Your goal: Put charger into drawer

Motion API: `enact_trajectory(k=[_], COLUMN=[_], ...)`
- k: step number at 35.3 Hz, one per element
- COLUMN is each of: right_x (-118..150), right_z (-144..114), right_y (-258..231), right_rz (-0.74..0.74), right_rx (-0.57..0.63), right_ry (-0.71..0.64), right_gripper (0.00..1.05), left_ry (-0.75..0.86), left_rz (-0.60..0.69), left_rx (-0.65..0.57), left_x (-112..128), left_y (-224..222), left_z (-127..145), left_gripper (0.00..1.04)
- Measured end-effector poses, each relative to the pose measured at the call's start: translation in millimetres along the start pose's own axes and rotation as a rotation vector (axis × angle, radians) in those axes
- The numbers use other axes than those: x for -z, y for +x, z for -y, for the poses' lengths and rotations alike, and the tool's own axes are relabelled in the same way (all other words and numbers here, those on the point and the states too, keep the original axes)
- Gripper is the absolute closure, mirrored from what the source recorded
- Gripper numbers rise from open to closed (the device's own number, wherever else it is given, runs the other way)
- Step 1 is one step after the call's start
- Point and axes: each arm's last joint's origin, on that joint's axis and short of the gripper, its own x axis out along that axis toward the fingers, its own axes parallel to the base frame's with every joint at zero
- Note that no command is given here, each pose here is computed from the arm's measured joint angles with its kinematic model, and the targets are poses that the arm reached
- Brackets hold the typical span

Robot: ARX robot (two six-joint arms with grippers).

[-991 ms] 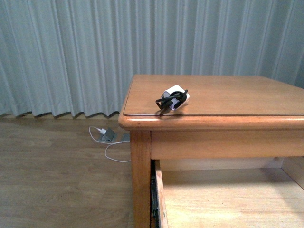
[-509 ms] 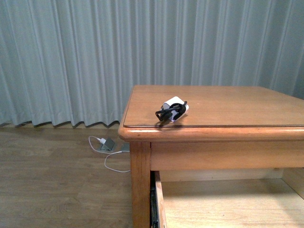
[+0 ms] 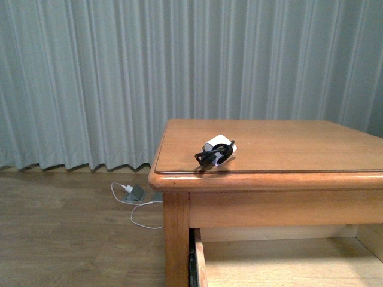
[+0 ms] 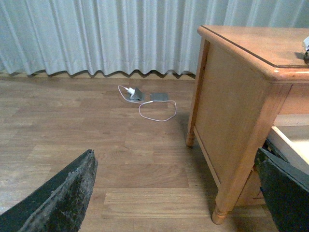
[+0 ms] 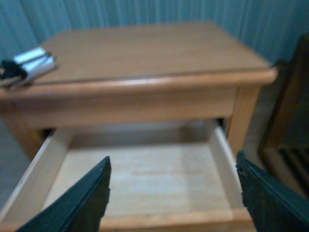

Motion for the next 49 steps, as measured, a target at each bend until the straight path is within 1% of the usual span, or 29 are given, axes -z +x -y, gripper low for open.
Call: enact_trajectory(k=[1,3,9,12,16,20,22,30,32,40,41,42,44,45,47,49], right_x=[0.6,7.0,17.8,19.8,24.2,31.8,30.6,30.2,30.2,30.1,30.1,30.1,30.1,30.1,30.1,30.1], right_z=[-0.6,-0.8,-0.8,-0.8,-0.8,-0.8,-0.9,-0.9,-0.9,-0.9,-0.9,-0.9,-0.9,-0.9,-0.9,-0.9], right_y=[-0.9,-2.3,-4.5,-6.4,-9.3,-16.3,-18.3,-18.7,-18.7,-18.8,-18.8,-18.8,-18.8,-18.8,-18.8,-18.8], right_rz=[0.012,0.010,0.003,0.010,0.012,-0.019,0.001,0.005,0.006,0.006,0.006,0.006,0.006,0.006,0.006,0.006], right_rx=[0.009,0.019,0.018,0.017,0.017,0.017,0.017,0.017,0.017,0.017,0.017,0.017,0.017,0.017,0.017,0.017], right_ry=[-0.004,-0.011,-0.016,-0.017,-0.020,-0.020,-0.022,-0.022,-0.022,-0.022,-0.022,-0.020,-0.022,-0.021,-0.021,-0.021], right_gripper=[0.44,0.58,0.85,1.03,1.03,1.03,0.98,0.62,0.50,0.16,0.09,0.07,0.09,0.09,0.09,0.09], left_ry=[0.000,0.000,0.000,0.000,0.000,0.000,0.000,0.000,0.000,0.000,0.000,0.000,-0.027,-0.061,-0.080,-0.096], left_rz=[0.000,0.000,0.000,0.000,0.000,0.000,0.000,0.000,0.000,0.000,0.000,0.000,-0.019,-0.051,-0.096,-0.113], left_rx=[0.001,0.000,0.001,0.000,0.001,0.000,0.000,0.001,0.001,0.001,0.001,0.001,0.002,-0.004,0.009,0.035], left_x=[0.0,0.0,0.0,0.0,0.0,0.0,0.0,0.0,0.0,0.0,0.0,0.0,1.3,3.2,3.7,-1.0], left_y=[0.0,0.0,0.0,0.0,0.0,0.0,0.0,0.0,0.0,0.0,0.0,0.0,0.6,2.7,7.5,13.3], left_z=[0.0,0.0,0.0,0.0,0.0,0.0,0.0,0.0,0.0,0.0,0.0,0.0,0.4,1.4,3.9,6.9], left_gripper=[0.06,0.06,0.06,0.06,0.06,0.06,0.06,0.06,0.06,0.06,0.06,0.06,0.06,0.06,0.06,0.06])
